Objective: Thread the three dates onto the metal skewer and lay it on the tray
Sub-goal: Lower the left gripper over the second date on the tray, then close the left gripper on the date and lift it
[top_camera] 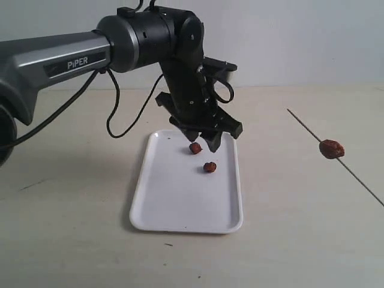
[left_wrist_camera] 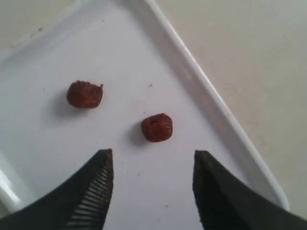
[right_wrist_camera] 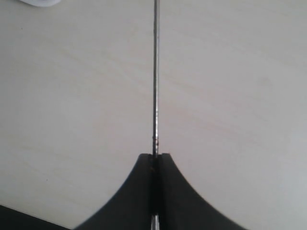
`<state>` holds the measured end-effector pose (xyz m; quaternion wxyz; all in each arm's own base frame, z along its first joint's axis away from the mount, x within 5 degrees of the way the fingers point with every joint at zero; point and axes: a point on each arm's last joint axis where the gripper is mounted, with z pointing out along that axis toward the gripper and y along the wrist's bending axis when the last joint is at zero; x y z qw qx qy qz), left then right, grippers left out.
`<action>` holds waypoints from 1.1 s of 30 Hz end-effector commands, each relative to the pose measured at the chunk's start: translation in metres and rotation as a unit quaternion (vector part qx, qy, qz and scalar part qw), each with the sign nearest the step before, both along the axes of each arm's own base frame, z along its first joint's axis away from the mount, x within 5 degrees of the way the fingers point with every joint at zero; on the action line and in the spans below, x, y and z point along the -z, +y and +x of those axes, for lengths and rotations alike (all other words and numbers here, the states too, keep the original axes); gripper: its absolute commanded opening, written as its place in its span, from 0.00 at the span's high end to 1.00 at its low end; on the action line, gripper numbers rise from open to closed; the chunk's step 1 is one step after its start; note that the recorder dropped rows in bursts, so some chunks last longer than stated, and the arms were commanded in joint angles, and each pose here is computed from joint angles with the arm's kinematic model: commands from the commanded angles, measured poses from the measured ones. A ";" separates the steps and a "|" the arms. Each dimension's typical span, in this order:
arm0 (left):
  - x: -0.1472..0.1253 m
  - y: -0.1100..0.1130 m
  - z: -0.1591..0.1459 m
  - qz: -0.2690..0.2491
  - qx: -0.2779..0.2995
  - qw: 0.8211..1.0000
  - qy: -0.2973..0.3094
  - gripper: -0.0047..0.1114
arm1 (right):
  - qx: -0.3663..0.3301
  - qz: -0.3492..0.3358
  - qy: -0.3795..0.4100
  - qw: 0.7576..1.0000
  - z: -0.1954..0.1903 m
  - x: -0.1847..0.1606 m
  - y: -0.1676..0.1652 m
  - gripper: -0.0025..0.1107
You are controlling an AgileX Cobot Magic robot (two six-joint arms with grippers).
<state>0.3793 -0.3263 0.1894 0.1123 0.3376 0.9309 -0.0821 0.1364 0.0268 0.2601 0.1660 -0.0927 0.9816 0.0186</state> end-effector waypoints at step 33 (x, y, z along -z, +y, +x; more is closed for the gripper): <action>0.068 -0.014 0.005 -0.031 -0.132 0.987 0.081 0.39 | -0.008 0.006 0.001 1.000 -0.002 -0.001 0.001 0.98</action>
